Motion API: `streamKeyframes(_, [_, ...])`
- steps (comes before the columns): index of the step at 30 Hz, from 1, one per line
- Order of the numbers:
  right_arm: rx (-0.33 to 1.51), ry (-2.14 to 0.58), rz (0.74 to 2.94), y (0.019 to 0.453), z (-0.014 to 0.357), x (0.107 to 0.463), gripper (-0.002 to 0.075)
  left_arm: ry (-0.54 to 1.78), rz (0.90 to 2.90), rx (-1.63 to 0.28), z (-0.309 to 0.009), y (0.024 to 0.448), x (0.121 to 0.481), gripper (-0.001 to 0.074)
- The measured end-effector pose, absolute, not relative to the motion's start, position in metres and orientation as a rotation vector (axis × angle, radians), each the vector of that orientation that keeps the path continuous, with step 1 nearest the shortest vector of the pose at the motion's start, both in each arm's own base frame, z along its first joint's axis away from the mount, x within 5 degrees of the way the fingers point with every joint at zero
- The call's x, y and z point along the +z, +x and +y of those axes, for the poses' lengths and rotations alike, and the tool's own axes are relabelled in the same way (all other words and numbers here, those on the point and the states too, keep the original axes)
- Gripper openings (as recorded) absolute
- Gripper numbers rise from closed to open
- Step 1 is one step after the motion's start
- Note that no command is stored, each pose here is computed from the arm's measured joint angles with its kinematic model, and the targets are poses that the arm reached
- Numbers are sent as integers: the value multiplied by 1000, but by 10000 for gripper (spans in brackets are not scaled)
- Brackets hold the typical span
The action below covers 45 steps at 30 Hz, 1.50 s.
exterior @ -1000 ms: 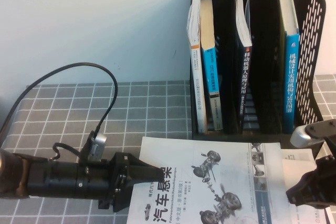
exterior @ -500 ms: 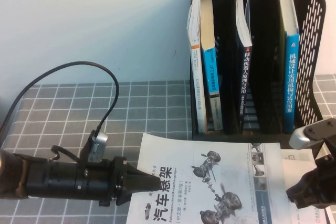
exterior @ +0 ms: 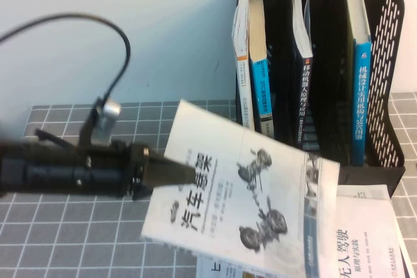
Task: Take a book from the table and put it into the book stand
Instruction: Pick up the book with your left arm, then place the book on the book shelf
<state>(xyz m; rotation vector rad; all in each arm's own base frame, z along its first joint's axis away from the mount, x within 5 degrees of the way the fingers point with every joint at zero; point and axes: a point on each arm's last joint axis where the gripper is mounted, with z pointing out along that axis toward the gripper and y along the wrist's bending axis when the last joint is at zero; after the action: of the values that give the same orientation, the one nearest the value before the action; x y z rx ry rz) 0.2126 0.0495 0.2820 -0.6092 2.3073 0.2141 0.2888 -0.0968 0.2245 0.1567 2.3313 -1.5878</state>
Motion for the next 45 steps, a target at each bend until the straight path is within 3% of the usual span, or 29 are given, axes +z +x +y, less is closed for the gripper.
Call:
streamKeyframes(7, [171,-585,2229,200,43,299,-3,327,2186,-1480,-108,282,304,112])
streamKeyframes(16, [88,-535,2266,201,31,303,-4,342,2011,-1463,-152,288,390,112])
streamKeyframes(25, [-31,-322,2252,191,-6,360,-4,248,1769,-1348,-194,288,454,112])
streamKeyframes(29, [-76,-255,2222,187,-18,381,-4,144,1714,-1304,-208,299,464,112])
streamKeyframes(35, [-80,-238,2226,186,-20,383,-4,99,1682,-1257,-242,314,457,112])
streamKeyframes(40, [-83,-214,2230,186,-21,383,-4,215,1739,-1226,-275,316,436,112])
streamKeyframes(45, [-90,-210,2235,186,-22,383,-4,334,1830,-1162,-283,315,420,112])
